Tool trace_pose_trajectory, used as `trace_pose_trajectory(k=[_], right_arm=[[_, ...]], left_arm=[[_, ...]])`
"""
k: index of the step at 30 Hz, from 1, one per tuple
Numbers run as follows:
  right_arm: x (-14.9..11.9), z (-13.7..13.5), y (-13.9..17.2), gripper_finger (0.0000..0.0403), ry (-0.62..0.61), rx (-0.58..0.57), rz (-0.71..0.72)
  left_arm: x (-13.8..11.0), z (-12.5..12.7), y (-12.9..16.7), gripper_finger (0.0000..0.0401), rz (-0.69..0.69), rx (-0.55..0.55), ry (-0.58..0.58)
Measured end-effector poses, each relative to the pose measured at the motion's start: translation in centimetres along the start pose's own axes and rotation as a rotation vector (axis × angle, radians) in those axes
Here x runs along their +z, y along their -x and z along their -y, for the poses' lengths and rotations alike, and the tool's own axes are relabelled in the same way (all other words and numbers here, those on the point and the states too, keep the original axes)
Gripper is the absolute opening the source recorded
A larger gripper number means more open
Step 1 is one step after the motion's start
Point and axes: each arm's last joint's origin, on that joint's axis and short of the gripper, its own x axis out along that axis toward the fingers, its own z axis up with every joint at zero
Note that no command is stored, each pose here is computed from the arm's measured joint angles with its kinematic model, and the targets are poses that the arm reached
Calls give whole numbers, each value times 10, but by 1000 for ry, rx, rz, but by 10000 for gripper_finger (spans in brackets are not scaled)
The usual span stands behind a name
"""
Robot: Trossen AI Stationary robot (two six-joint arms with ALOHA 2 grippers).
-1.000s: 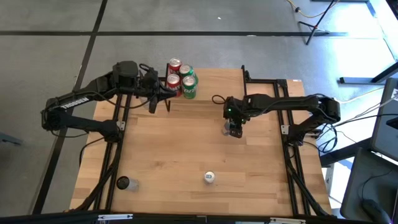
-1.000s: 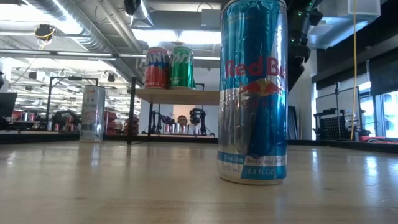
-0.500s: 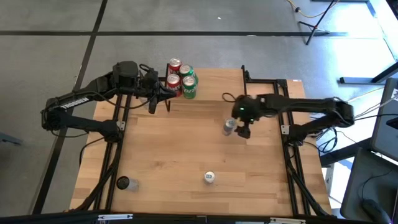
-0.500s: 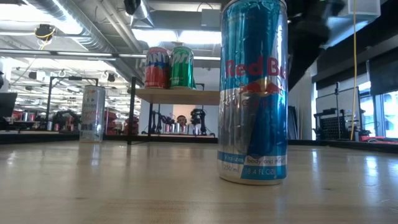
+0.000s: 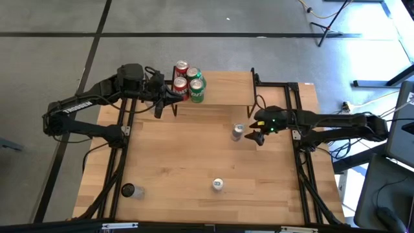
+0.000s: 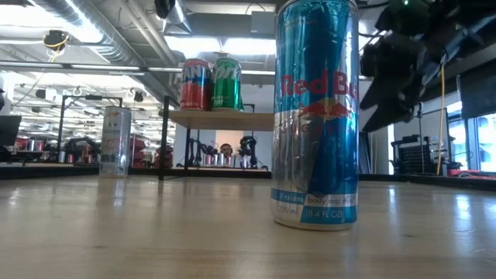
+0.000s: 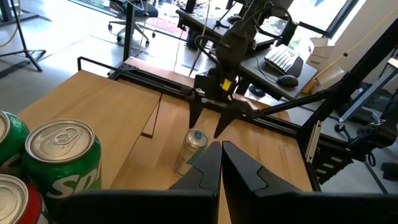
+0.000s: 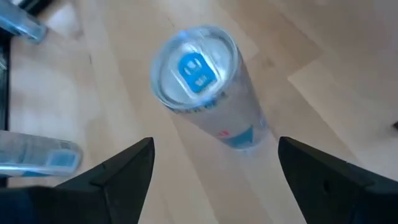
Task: Place canned beverage on shelf
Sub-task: Put the top blue soda can on the shelf
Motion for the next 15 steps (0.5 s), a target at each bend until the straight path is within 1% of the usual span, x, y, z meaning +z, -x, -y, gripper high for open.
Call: trace_pose_trajectory(k=[2,6,9,12,15], right_arm=[[-4,3,-6,326,13,-9,20],[-15,11,-17,326,97,-18,60],[-15,13,-22,326,143,-34,141],[-13,13,-26,326,179,-24,196],[-12,13,-31,326,187,-11,194]], left_arm=[[0,0,0,6,-3,0,1],[-1,0,0,6,-15,2,5],[-3,-1,0,6,-26,4,35],[-3,-1,0,6,-30,5,57],[-3,-1,0,6,-29,5,58]])
